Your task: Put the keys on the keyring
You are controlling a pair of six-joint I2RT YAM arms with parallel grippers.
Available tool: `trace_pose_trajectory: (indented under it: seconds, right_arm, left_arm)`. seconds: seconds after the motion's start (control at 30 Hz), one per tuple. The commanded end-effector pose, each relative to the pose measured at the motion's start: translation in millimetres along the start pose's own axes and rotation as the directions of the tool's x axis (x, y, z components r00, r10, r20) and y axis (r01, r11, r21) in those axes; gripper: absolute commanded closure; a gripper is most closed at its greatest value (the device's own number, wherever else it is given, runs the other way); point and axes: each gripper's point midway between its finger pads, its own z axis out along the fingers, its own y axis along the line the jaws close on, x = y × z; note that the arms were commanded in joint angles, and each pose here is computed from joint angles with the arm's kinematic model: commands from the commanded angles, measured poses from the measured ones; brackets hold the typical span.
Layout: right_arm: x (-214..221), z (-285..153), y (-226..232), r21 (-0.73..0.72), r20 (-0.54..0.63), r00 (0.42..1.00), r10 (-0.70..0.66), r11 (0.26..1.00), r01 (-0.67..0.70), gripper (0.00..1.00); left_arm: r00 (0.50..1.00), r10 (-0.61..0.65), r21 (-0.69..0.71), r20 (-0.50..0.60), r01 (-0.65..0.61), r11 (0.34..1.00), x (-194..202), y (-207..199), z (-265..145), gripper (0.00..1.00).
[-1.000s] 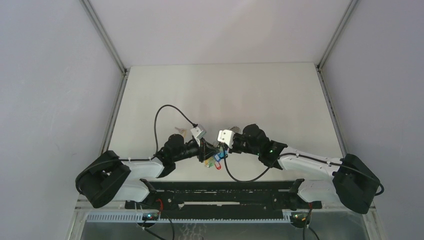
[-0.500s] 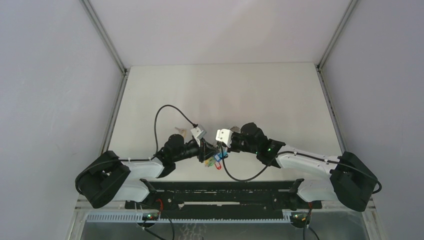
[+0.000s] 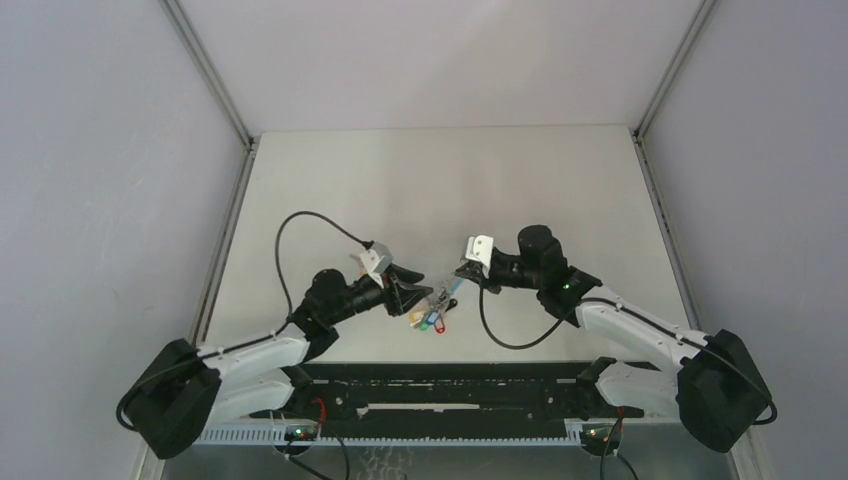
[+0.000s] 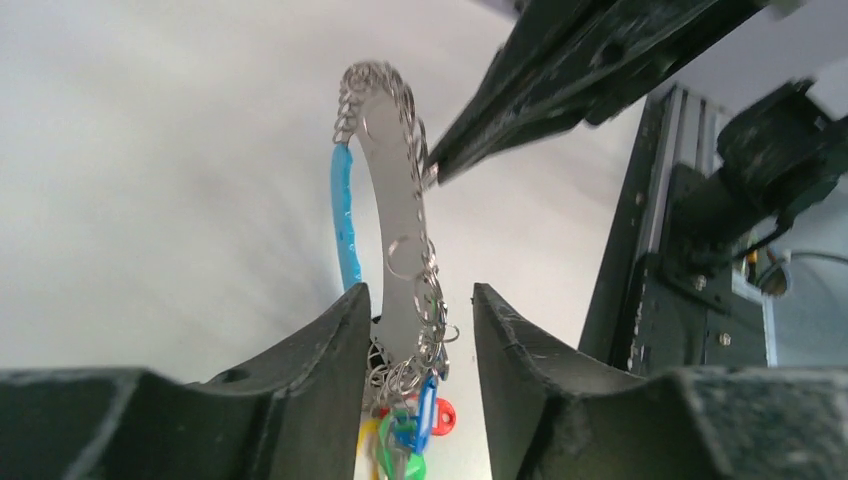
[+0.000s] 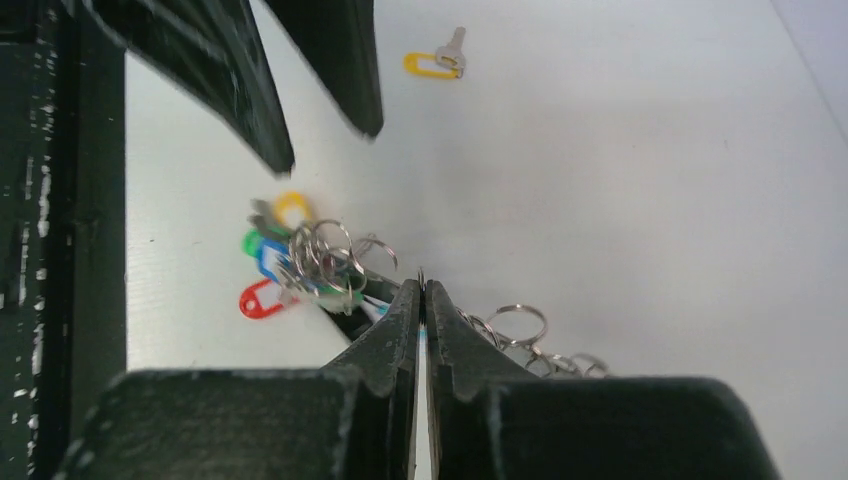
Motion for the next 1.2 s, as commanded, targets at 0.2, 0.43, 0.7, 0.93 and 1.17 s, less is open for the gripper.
trace_pose_trajectory:
  seconds: [0.2,0.43,0.7,0.93,1.17]
  right_arm:
    - [-43,-9,-4,-0.197,0.198,0.978,0.066,0.98,-0.026,1.0]
    - [-46,-2,-6,-0.241,0.227,0.968,0.111,0.969,-0.054,1.0]
    - [-43,7,-3,-0.289,0.238,0.959,0.155,0.954,-0.083,1.0]
    - [-43,11,-1,-0.3,0.24,0.957,0.163,0.95,-0.087,1.0]
    - [-43,13,1,-0.309,0.239,0.957,0.167,0.947,-0.088,1.0]
  left_arm:
    - [0.959,0.175,-0.064,0.222,-0.165,0.984,-55,5,-24,0.45]
    - [0.956,0.216,0.041,0.201,-0.228,0.973,-50,-2,-5,0.46]
    - [0.955,0.229,0.149,0.191,-0.259,0.954,-40,-10,11,0.55]
    - [0.958,0.227,0.174,0.178,-0.257,0.951,-36,-9,21,0.63]
    - [0.955,0.236,0.199,0.18,-0.271,0.942,-38,-10,30,0.75]
